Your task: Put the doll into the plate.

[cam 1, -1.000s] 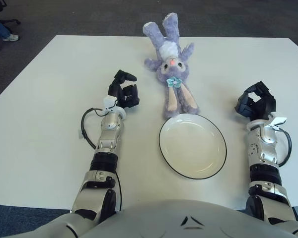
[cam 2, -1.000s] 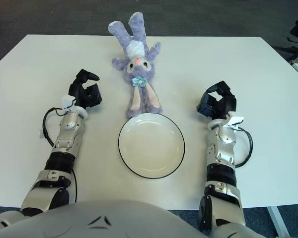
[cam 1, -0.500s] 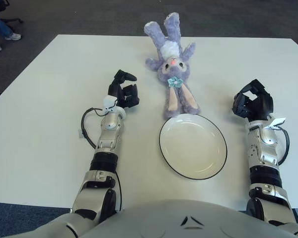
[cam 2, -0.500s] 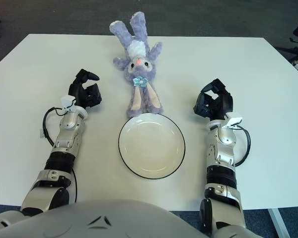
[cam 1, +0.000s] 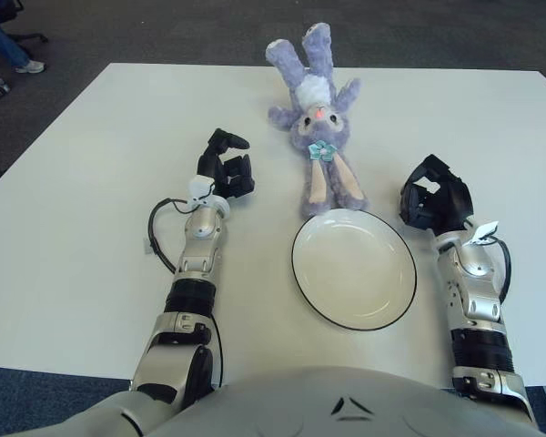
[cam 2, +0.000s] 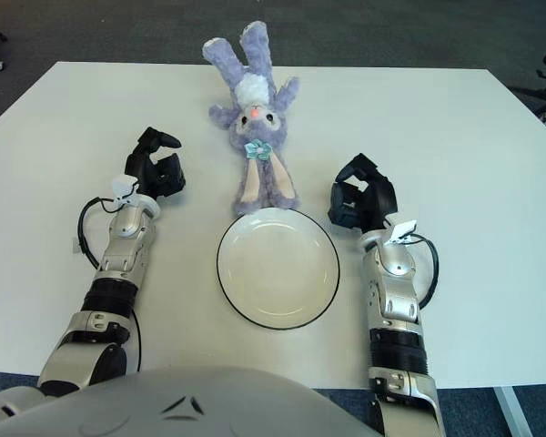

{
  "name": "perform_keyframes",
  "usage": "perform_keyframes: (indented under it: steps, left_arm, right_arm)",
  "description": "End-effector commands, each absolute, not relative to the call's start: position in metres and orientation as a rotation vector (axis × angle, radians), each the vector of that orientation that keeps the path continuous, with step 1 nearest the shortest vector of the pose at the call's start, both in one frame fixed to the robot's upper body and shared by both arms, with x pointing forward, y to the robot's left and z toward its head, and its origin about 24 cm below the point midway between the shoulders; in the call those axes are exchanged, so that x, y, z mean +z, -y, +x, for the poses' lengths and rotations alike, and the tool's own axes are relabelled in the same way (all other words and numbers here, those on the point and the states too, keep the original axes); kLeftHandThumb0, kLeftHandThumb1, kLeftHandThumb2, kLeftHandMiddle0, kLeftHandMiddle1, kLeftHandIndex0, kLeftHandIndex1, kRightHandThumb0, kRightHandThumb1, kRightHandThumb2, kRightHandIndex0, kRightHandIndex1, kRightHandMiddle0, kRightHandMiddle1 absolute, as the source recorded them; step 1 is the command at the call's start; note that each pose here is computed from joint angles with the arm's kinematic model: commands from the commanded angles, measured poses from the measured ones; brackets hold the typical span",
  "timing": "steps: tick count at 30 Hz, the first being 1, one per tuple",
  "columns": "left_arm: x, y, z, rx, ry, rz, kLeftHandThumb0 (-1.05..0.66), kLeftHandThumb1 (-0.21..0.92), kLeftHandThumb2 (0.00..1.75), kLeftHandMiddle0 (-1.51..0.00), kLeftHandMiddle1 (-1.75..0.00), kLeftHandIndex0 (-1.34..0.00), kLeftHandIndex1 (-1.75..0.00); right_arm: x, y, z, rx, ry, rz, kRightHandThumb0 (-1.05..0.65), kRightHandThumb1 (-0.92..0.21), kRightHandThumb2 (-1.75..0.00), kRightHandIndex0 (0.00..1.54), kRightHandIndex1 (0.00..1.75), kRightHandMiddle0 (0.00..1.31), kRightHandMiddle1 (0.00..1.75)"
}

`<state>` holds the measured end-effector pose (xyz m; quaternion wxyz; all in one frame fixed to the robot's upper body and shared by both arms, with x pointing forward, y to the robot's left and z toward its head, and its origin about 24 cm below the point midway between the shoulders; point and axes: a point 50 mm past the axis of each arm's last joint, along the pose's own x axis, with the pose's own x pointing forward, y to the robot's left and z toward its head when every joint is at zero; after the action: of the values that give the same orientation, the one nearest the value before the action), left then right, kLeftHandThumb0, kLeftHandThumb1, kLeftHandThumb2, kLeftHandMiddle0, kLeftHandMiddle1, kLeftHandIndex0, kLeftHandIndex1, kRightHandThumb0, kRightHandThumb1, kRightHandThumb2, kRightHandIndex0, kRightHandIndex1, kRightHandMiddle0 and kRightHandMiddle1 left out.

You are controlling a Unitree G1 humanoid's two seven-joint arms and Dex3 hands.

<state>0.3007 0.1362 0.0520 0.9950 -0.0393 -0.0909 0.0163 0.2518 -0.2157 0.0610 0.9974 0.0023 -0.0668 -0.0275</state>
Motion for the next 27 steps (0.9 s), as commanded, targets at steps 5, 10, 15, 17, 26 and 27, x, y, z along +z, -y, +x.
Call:
perform_keyframes:
  steps: [5,10,15,17,26,27]
  left_arm:
    - [0.023,-0.139,0.286,0.057,0.073,-0.069,-0.43,0.47,1.12,-1.14,-1.75,-0.49,-1.75]
    - [0.023,-0.139,0.286,0.059,0.073,-0.066,-0.43,0.48,1.12,-1.15,-1.75,-0.49,-1.75]
    - [0.023,-0.139,0.285,0.057,0.078,-0.069,-0.43,0.48,1.12,-1.15,-1.75,-0.48,-1.75]
    - [0.023,-0.139,0.285,0.056,0.078,-0.069,-0.43,0.48,1.12,-1.15,-1.75,-0.48,-1.75]
    - [0.023,-0.139,0.285,0.051,0.079,-0.071,-0.43,0.48,1.11,-1.14,-1.75,-0.48,-1.75]
    - [0.023,-0.138,0.285,0.05,0.079,-0.071,-0.43,0.48,1.11,-1.14,-1.75,-0.48,-1.75]
  right_arm:
    - [0.058,0.212,0.24,-0.001,0.064,-0.015,-0.45,-0.42,-1.19,0.97,1.75,0.53,1.75]
    - [0.062,0.21,0.239,0.014,0.066,-0.024,-0.44,-0.44,-1.17,0.93,1.75,0.51,1.75]
    - [0.068,0.206,0.236,0.05,0.093,-0.051,-0.43,-0.46,-1.13,0.89,1.75,0.5,1.75]
    - [0.069,0.206,0.236,0.059,0.099,-0.067,-0.43,-0.47,-1.12,0.88,1.75,0.49,1.75]
    - [0.08,0.2,0.228,0.102,0.088,-0.301,-0.39,-0.7,-0.82,0.89,1.75,0.33,1.75]
    - [0.082,0.2,0.226,0.107,0.084,-0.326,-0.38,-0.72,-0.79,0.91,1.75,0.31,1.75]
